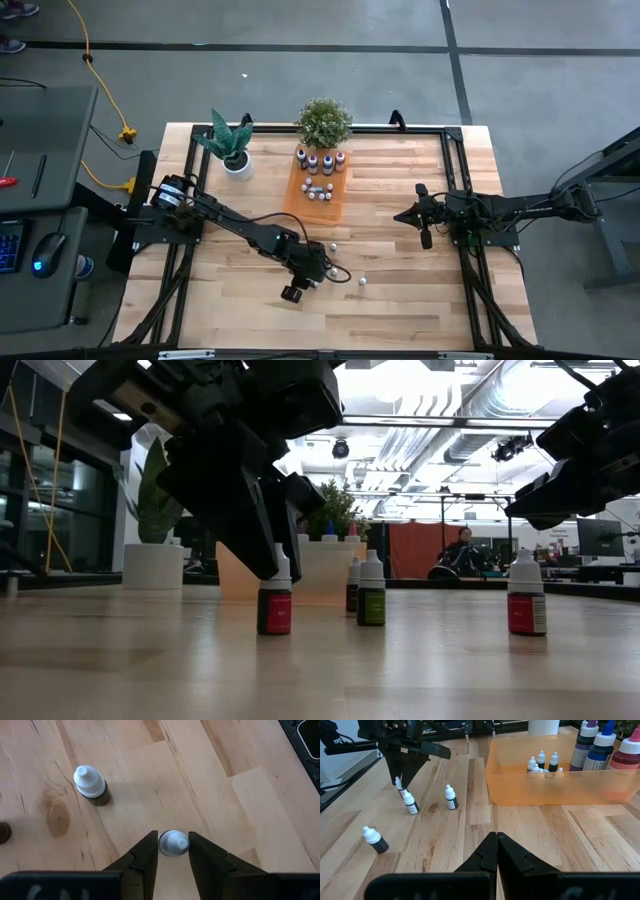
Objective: Pick & Place food coloring
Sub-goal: Put the left small red food coloring bottle into the orange bin
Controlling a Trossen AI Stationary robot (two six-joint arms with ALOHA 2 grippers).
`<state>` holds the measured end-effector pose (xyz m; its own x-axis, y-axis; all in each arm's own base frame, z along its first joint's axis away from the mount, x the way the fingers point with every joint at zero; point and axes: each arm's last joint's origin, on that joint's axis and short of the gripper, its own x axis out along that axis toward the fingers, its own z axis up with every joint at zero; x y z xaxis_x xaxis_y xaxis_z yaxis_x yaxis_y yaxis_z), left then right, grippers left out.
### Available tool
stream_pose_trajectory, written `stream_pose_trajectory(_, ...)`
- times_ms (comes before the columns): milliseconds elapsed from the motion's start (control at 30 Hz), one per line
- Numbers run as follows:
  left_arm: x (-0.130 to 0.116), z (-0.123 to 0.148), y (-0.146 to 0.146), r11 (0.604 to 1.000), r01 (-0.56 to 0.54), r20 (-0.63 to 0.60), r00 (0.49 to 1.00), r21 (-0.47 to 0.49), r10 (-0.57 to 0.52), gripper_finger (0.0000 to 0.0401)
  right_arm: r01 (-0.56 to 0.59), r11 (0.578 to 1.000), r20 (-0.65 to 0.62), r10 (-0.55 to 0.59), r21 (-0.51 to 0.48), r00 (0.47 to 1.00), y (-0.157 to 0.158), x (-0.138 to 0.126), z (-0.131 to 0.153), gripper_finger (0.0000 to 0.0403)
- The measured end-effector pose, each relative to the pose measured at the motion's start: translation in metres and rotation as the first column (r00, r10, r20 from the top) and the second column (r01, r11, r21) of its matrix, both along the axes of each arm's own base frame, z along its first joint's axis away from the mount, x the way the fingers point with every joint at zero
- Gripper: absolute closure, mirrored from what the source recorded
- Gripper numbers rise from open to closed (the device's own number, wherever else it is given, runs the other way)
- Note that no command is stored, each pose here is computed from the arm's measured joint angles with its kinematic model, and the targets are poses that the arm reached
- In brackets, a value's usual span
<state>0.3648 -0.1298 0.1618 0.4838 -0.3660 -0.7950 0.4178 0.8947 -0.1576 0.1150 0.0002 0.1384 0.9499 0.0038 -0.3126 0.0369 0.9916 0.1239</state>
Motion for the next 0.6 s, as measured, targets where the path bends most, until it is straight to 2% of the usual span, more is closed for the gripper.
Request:
stream_pose_trajectory(367,0.0001,0.0,0.0001,1.0,-0.003,0.001,1.0,0.003,0.003,0.03,0.0,1.0,0.0,0.0,0.0,1.0,0.0,0.0,0.0,0.0402)
stream_pose_trajectory(600,0.0005,0.0002,0.0004,1.0,-0.012,0.007,1.0,0.012,0.012,0.0352,0.0,1.0,0.0,0.0,0.0,1.0,0.0,0.0,0.0,0.0402)
